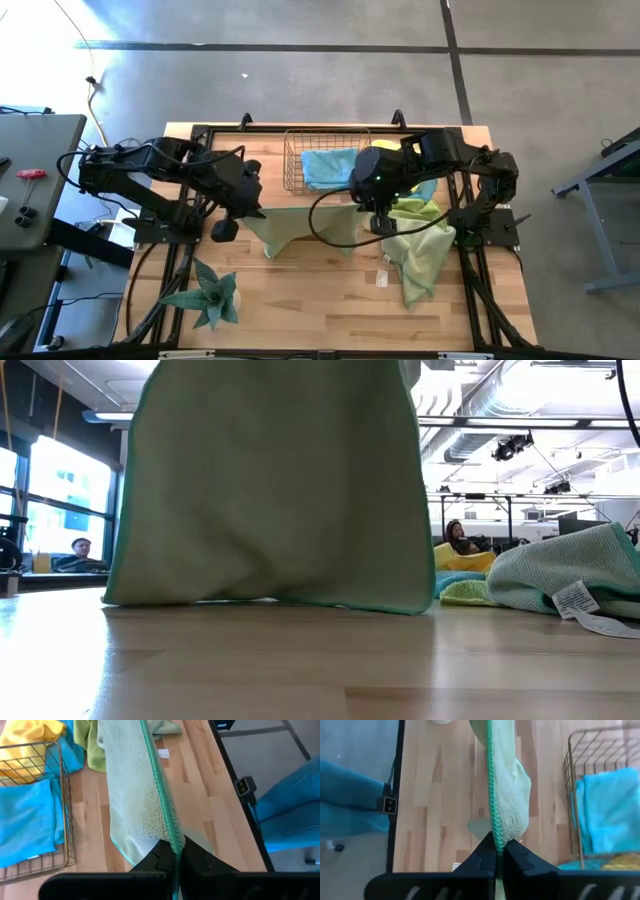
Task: Fold microfiber towels
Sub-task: Fold the left light green towel
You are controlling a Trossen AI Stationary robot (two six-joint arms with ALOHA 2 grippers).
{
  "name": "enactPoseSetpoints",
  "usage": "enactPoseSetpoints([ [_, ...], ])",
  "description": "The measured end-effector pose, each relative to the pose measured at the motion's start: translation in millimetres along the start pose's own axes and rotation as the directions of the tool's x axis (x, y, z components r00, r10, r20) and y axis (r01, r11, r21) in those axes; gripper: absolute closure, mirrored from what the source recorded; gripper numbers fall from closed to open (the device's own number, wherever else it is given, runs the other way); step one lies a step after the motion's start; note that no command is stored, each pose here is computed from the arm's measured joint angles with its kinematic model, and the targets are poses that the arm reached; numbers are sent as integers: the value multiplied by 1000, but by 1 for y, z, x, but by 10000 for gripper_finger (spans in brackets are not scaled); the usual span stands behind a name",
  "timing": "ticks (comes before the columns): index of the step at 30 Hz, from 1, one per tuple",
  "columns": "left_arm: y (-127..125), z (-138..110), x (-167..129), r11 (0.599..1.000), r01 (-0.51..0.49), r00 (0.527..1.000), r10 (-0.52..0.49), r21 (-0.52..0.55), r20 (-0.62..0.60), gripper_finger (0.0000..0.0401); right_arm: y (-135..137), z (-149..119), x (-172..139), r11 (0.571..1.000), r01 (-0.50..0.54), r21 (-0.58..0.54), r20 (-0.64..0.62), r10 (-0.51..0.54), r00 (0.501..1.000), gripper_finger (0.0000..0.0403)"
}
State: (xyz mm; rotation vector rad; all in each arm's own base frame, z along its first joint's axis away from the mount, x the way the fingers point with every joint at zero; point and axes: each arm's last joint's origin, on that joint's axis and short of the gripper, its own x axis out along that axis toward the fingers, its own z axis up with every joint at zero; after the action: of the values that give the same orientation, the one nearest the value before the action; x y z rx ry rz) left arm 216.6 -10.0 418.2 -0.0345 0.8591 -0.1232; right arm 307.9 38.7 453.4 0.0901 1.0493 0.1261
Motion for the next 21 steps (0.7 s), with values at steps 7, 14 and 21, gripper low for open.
enactPoseSetpoints([
  [7, -3, 11, -27, 1000, -7, 999, 6, 22, 47, 401, -3, 0, -9, 998, 5, -56, 31, -4, 1000, 403],
  [14, -3, 18, -43, 998, -46, 994, 42, 36, 98, 401, -2, 0, -9, 995, 66, -70, 37, -63, 997, 403],
  [21, 1, 18, -22, 988, -91, 994, 97, 124, -46, 401, -6, -1, -12, 972, 195, -132, 56, -189, 980, 403],
])
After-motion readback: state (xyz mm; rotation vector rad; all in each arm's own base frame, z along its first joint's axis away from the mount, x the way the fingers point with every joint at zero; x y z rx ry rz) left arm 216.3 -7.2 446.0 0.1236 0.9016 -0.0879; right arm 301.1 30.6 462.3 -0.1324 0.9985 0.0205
